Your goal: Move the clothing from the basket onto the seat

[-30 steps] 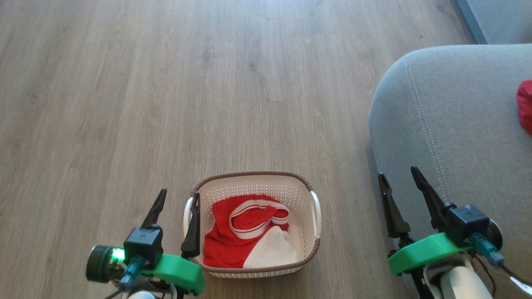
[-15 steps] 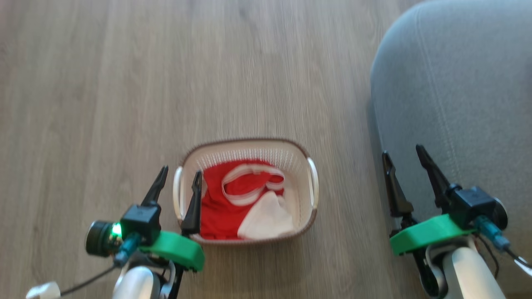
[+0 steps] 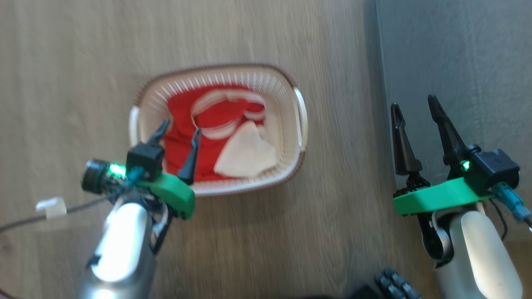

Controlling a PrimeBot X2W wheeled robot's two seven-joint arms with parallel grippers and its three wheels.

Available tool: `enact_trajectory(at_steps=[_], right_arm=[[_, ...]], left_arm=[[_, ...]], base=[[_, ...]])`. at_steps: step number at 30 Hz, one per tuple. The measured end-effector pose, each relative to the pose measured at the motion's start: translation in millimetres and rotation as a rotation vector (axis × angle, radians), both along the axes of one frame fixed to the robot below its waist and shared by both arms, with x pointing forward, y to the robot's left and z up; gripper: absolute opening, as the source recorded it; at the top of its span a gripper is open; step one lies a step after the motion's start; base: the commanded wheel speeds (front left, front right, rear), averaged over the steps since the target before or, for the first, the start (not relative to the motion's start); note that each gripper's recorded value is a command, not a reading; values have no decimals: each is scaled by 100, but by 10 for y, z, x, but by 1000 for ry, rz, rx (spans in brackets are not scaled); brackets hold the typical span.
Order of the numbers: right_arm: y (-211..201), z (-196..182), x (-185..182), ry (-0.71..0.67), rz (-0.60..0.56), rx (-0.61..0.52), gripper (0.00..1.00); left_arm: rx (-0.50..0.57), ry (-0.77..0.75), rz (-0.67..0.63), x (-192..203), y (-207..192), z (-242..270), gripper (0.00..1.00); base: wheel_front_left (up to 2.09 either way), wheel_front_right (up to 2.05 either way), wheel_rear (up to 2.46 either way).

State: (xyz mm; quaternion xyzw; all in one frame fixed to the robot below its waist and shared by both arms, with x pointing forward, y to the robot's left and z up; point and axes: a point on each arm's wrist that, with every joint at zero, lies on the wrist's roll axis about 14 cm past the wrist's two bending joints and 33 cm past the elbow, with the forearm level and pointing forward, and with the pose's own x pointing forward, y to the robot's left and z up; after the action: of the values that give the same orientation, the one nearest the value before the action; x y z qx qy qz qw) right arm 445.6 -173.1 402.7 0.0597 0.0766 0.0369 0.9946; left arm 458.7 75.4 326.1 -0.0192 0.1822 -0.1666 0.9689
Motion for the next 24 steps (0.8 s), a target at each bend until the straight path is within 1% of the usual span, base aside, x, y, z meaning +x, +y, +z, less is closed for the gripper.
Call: enact_trajectory(at_steps=[6,9,13,16,20,22,24], right_arm=[[-72,-463,-4,111,-27,24,100],[-153,-658,-21,156,-59,42,100],[-197,-918,-91,224,-76,49,100],[-241,-1076,-111,260,-91,53,100],[-266,-1228,-131,294,-101,59,100],[-316,-1269,-162,307,-113,48,100],[-336,-1290,-182,314,-125,52,100]], left_arm=[[87,162,-118,72,-62,-825,100],[132,221,-190,116,-121,-1190,100],[185,223,-330,273,-322,-1518,100],[213,222,-406,361,-456,-1746,100],[261,259,-515,303,-552,-2116,100],[291,260,-595,236,-643,-2250,100],[297,270,-639,189,-722,-2351,100]], base=[[0,0,0],[0,0,0],[0,0,0],[0,0,0],[0,0,0],[0,0,0],[0,0,0]])
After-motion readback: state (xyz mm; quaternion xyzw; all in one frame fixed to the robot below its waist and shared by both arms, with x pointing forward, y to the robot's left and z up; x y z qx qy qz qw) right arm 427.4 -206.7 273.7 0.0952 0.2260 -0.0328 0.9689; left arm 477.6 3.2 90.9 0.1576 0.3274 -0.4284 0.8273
